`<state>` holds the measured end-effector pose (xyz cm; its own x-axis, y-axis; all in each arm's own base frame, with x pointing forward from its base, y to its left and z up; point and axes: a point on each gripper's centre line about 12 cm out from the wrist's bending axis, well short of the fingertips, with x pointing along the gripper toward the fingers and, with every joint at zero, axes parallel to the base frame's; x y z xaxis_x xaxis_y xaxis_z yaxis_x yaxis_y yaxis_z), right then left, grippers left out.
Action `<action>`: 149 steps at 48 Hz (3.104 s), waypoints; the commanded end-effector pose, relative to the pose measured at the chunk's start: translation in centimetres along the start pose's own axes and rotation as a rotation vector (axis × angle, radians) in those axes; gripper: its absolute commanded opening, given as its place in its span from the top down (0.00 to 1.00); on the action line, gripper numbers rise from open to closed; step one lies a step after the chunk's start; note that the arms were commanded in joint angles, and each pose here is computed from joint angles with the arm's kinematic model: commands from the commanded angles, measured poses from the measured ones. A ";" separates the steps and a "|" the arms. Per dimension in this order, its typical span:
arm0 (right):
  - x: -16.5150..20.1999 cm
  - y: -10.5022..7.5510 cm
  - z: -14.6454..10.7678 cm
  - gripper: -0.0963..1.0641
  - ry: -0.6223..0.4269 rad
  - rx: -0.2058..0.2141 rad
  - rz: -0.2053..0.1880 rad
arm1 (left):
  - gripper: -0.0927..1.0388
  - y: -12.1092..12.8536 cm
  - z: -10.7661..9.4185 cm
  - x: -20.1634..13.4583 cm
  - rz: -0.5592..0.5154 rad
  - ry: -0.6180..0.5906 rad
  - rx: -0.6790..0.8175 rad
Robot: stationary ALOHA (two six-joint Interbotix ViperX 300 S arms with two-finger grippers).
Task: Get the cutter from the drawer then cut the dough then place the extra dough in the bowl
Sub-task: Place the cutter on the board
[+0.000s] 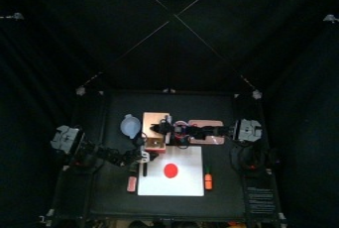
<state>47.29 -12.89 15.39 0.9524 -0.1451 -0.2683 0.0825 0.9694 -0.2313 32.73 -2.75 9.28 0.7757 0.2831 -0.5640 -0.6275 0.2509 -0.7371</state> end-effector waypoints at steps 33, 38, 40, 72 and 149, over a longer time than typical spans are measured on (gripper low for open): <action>-0.2 -0.3 1.1 0.90 -0.023 0.002 -0.009 | 0.08 -1.2 2.6 -8.3 -0.213 0.072 0.014; -0.2 -0.4 1.4 0.90 -0.017 0.013 -0.013 | 0.08 -3.6 4.7 -11.6 -0.464 -0.013 0.174; -0.3 -0.2 1.8 0.90 -0.018 0.013 -0.012 | 0.08 -4.1 5.8 -12.5 -0.540 -0.078 0.259; -4.3 5.8 7.0 0.42 0.246 0.177 0.068 | 0.08 -3.9 9.6 -13.3 -0.661 -0.403 0.989; -2.1 5.6 4.3 0.55 0.379 0.091 0.075 | 0.09 -4.0 9.0 -14.0 -0.694 -0.392 0.978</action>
<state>46.65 -6.70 15.37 0.7310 -0.1202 -0.6717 0.0601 0.9919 -0.1122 23.57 0.68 23.03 0.9960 0.0313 0.0843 -0.0180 0.9877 -0.1551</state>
